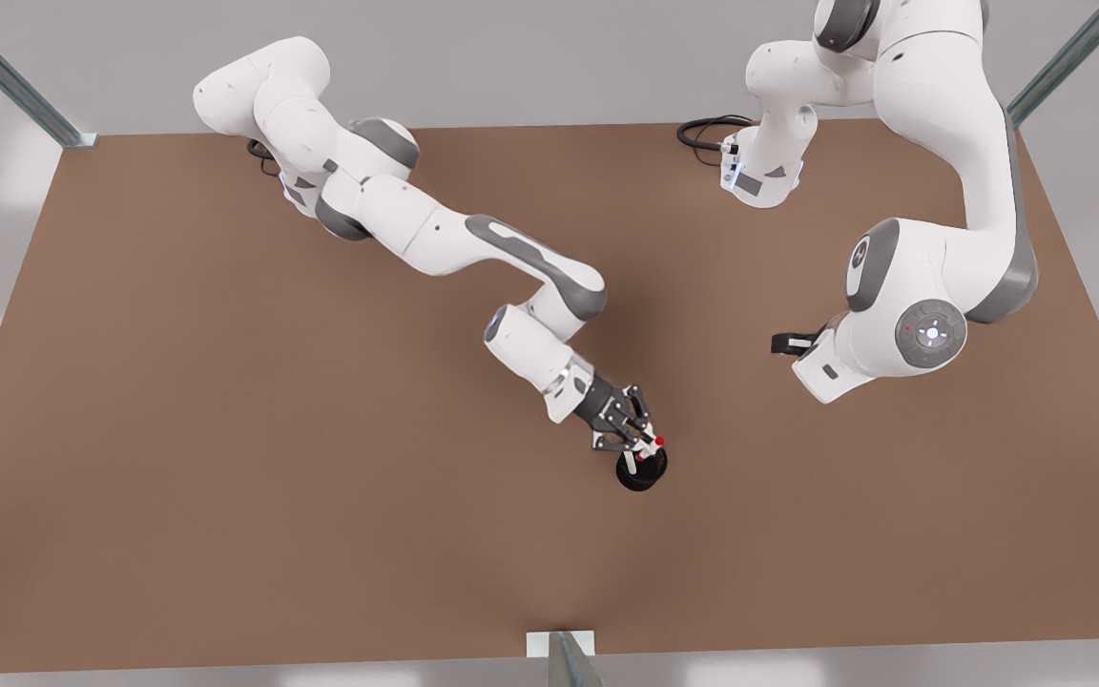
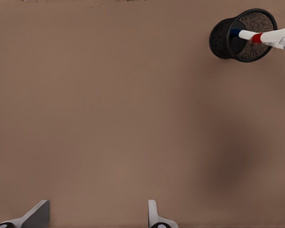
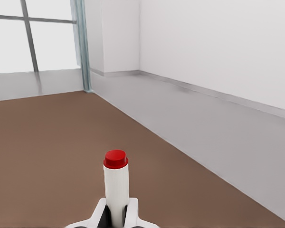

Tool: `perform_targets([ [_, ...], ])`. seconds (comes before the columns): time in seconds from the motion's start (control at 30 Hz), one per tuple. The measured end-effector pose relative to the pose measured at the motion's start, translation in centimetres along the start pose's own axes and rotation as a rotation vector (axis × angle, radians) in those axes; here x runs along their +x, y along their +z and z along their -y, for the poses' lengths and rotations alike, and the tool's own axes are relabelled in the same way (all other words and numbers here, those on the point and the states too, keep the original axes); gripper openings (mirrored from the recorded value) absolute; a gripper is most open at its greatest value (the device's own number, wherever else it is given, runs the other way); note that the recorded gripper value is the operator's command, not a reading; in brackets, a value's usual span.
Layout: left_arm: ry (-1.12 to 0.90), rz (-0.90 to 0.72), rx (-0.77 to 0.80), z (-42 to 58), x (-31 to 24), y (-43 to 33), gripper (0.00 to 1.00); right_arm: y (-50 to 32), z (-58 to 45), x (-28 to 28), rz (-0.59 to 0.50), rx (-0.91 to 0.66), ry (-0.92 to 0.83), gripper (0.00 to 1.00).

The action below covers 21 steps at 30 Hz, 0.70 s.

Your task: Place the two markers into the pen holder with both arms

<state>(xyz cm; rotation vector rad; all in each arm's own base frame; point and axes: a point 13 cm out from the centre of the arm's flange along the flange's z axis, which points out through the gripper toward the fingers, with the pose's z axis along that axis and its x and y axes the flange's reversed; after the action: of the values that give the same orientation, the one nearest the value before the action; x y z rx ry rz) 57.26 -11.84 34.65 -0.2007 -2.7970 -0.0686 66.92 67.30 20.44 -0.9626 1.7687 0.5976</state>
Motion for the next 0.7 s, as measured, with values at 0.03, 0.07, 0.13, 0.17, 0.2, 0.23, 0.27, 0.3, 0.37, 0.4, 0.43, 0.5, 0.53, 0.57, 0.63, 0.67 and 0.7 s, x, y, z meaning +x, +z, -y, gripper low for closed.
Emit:
perform_targets([
  [0.03,0.007,0.0,0.0,0.0,0.0,0.0,1.0,0.0,0.4,0.2,-0.003,0.006,-0.008,0.26],
  [0.07,0.013,0.0,-0.001,0.1,0.0,0.0,1.0,0.0,0.7,0.3,-0.005,0.01,-0.014,0.26],
  [0.13,0.024,0.0,-0.002,0.0,0.0,0.0,1.0,-0.1,0.8,0.4,-0.007,0.012,-0.02,0.26],
  [0.17,0.029,0.0,-0.004,0.0,0.0,0.0,1.0,0.0,0.8,0.4,-0.007,0.012,-0.022,0.26],
  [0.2,0.033,0.0,-0.005,0.0,0.0,0.0,1.0,0.0,0.7,0.4,-0.008,0.011,-0.023,0.26],
  [0.23,0.037,0.0,-0.006,-0.1,0.0,0.0,1.0,0.0,0.6,0.5,-0.009,0.01,-0.025,0.26],
  [0.27,0.041,0.0,-0.007,-0.1,0.0,0.0,1.0,0.1,0.5,0.6,-0.009,0.008,-0.025,0.26],
  [0.3,0.046,0.0,-0.007,0.0,0.0,0.0,1.0,0.1,0.2,0.6,-0.009,0.006,-0.026,0.26],
  [0.37,0.054,0.0,-0.011,0.0,0.0,0.0,1.0,0.2,0.0,0.7,-0.008,0.004,-0.028,0.28],
  [0.4,0.058,0.0,-0.012,0.0,0.0,0.0,1.0,0.2,-0.1,0.6,-0.007,0.003,-0.027,0.41],
  [0.43,0.061,0.001,-0.012,0.0,0.0,0.0,1.0,0.2,-0.2,0.6,-0.006,0.002,-0.026,0.99],
  [0.5,0.067,0.0,-0.014,0.0,0.0,0.0,1.0,0.2,-0.5,0.5,-0.004,0.0,-0.026,1.0],
  [0.53,0.069,0.0,-0.014,0.0,-0.1,0.0,1.0,0.2,-0.5,0.4,-0.004,0.0,-0.026,1.0],
  [0.57,0.072,0.002,-0.014,-0.1,-0.1,-0.1,1.0,0.2,-0.6,0.4,-0.003,0.0,-0.026,1.0],
  [0.63,0.076,0.007,-0.015,0.1,-0.1,-0.3,1.0,0.2,-0.5,0.4,-0.003,0.001,-0.026,1.0],
  [0.67,0.081,0.008,-0.017,0.3,-0.1,-0.3,1.0,0.2,-0.5,0.4,-0.002,0.003,-0.025,1.0],
  [0.7,0.084,0.011,-0.019,0.4,-0.1,-0.5,1.0,0.2,-0.5,0.4,-0.001,0.005,-0.025,1.0],
])
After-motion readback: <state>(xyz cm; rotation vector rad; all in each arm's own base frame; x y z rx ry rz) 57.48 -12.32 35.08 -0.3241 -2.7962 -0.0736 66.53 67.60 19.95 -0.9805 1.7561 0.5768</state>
